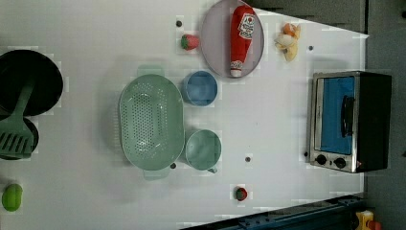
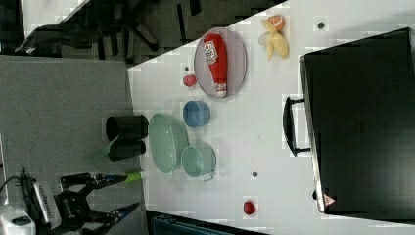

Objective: Flap open oven.

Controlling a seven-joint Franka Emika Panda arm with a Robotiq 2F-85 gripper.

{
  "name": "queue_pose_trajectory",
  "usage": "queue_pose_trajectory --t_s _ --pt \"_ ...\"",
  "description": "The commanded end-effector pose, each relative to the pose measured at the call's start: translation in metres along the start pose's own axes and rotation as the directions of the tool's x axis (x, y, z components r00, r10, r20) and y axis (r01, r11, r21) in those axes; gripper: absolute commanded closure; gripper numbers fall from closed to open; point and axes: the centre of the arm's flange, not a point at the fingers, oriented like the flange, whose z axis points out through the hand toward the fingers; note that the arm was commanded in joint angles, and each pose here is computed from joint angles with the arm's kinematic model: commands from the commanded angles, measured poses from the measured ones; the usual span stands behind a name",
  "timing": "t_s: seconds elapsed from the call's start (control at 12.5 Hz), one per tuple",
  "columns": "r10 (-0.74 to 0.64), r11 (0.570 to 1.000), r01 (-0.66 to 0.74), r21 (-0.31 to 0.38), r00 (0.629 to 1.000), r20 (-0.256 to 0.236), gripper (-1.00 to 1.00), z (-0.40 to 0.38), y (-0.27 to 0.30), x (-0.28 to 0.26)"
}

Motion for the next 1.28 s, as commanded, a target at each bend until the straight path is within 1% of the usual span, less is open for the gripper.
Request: queue_pose_trajectory --t_s 0.08,0.24,0.32,0.4,0.56,0.64,0.72,0.8,0.88,0.96,1.12,1.2,1.28 --pt "0.075 0.993 -0.070 -0.092 0.996 0.057 0.09 0.044 -0.012 0.017" --pt "0.084 0.995 -0.081 -0.065 0.996 0.043 0.55 0.045 -0.014 0.026" --pt "0.080 0.996 -0.078 -0.047 0.996 0.034 0.65 0.047 -0.014 0.032" --pt "0.047 0.998 -0.046 -0.037 0.998 0.029 0.65 0.053 -0.013 0.041" --pt "-0.098 0.994 0.100 -0.044 0.994 0.041 0.65 0.076 -0.003 0.064" --pt "-0.179 0.983 0.181 -0.040 0.982 0.056 0.65 0.090 0.003 0.077" --pt "-0.267 0.963 0.269 -0.029 0.961 0.067 0.65 0.104 0.009 0.091" --pt "-0.355 0.934 0.357 -0.018 0.932 0.070 0.65 0.117 0.016 0.105" --pt "-0.442 0.896 0.443 -0.011 0.894 0.070 0.65 0.130 0.023 0.118" --pt "-0.526 0.849 0.528 -0.010 0.848 0.062 0.65 0.142 0.029 0.132" --pt "-0.675 0.737 0.676 -0.022 0.737 0.031 0.65 0.163 0.040 0.160" --pt "-0.725 0.688 0.725 -0.033 0.689 0.009 0.65 0.172 0.044 0.172" --pt "-0.757 0.654 0.756 -0.045 0.654 -0.010 0.65 0.183 0.047 0.183"
